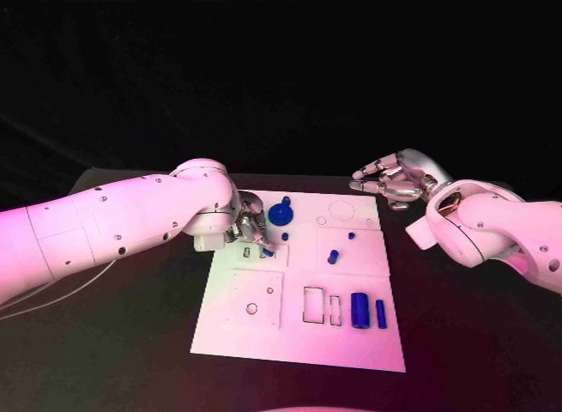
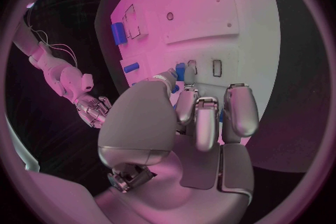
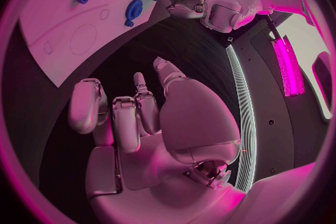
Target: Assemble the parts on the task board
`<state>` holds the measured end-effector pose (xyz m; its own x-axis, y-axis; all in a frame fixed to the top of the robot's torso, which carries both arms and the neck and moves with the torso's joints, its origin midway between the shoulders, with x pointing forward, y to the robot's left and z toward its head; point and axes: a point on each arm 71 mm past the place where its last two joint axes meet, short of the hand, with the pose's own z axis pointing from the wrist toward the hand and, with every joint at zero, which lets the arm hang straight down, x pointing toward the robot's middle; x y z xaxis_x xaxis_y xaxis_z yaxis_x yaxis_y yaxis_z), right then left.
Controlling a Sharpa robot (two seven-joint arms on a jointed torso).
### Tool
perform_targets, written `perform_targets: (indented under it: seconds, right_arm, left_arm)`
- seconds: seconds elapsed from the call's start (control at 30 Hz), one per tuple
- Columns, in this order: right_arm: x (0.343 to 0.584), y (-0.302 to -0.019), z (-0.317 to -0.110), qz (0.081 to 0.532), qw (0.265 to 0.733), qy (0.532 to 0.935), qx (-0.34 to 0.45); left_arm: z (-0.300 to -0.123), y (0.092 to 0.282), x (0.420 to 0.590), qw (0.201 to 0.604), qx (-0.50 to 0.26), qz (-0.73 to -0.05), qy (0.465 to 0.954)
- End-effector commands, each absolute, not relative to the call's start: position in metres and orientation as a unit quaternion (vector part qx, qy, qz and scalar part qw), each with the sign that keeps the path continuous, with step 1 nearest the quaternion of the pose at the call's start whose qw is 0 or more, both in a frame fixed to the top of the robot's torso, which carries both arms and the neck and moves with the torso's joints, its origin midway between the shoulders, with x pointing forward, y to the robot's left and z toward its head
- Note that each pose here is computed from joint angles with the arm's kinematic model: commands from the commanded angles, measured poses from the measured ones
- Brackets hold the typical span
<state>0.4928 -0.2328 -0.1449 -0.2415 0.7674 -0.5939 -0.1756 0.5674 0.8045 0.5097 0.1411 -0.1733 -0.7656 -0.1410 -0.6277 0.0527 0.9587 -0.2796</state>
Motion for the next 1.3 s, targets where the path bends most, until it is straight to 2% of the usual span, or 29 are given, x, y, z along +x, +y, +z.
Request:
perform_targets:
  seconds: [0.03,0.33,0.77,1.03,1.3]
  right_arm:
    - [0.492,-0.232,-0.146,0.409,0.572,0.678,0.215]
    - [0.492,-0.234,-0.146,0.407,0.572,0.679,0.216]
    - [0.492,-0.237,-0.147,0.405,0.573,0.679,0.217]
    - [0.492,-0.239,-0.147,0.404,0.573,0.679,0.218]
    - [0.491,-0.240,-0.148,0.403,0.573,0.679,0.218]
  left_arm:
    - [-0.174,0.141,0.508,0.331,-0.038,-0.154,0.930]
    - [-0.172,0.153,0.505,0.336,-0.087,-0.177,0.921]
    - [-0.167,0.178,0.495,0.392,-0.140,-0.192,0.889]
    - [-0.167,0.177,0.488,0.422,-0.122,-0.188,0.878]
    - [-0.182,0.171,0.482,0.434,-0.101,-0.180,0.877]
